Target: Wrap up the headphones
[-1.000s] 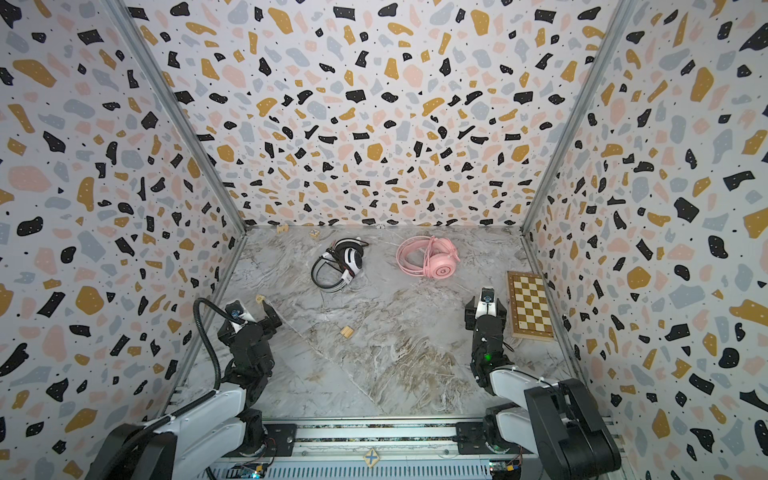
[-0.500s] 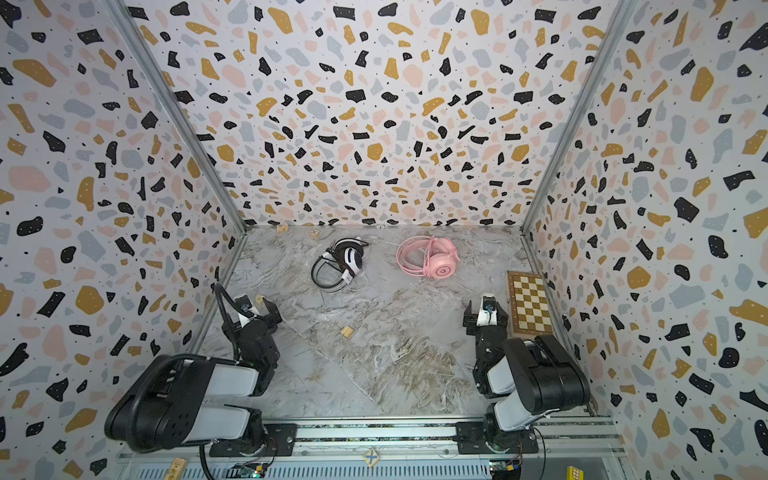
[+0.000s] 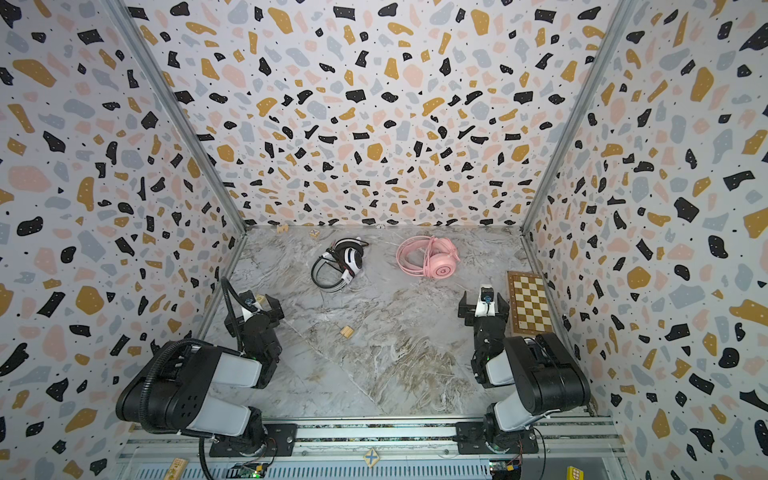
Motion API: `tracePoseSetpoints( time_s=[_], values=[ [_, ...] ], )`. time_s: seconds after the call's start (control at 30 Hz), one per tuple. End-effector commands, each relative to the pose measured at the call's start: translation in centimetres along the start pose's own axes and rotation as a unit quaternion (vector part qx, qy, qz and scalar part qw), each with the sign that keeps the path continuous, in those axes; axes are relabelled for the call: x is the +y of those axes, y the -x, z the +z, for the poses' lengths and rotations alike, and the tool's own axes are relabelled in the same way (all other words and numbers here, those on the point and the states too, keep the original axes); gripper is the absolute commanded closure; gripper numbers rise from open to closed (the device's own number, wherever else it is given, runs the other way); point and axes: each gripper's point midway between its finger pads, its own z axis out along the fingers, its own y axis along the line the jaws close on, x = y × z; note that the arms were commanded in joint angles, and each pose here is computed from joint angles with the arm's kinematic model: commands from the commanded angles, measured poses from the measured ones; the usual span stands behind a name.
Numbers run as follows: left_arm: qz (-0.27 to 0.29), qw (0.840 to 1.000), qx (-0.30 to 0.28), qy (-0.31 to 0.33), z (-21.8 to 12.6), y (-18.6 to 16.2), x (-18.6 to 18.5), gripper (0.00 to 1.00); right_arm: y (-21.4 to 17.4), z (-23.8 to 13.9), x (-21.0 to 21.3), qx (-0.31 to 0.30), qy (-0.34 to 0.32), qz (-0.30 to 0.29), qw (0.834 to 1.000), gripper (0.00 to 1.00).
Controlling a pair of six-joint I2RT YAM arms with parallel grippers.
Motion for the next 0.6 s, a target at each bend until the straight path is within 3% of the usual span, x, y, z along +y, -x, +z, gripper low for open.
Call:
tracePoseSetpoints(
  time_s=[0.0,0.57],
  values=[
    [-0.026,0.999,-0.025,0.011,0.27,1.56,0.34,0.0,0.76,0.21,-0.11,-0.01,-0.003,0.005,1.0,0.01],
    [-0.027,0.999,-0.024,0.011,0.29,1.57,0.36,0.0,0.75,0.25,-0.04,-0.01,-0.001,0.004,1.0,0.01]
  ],
)
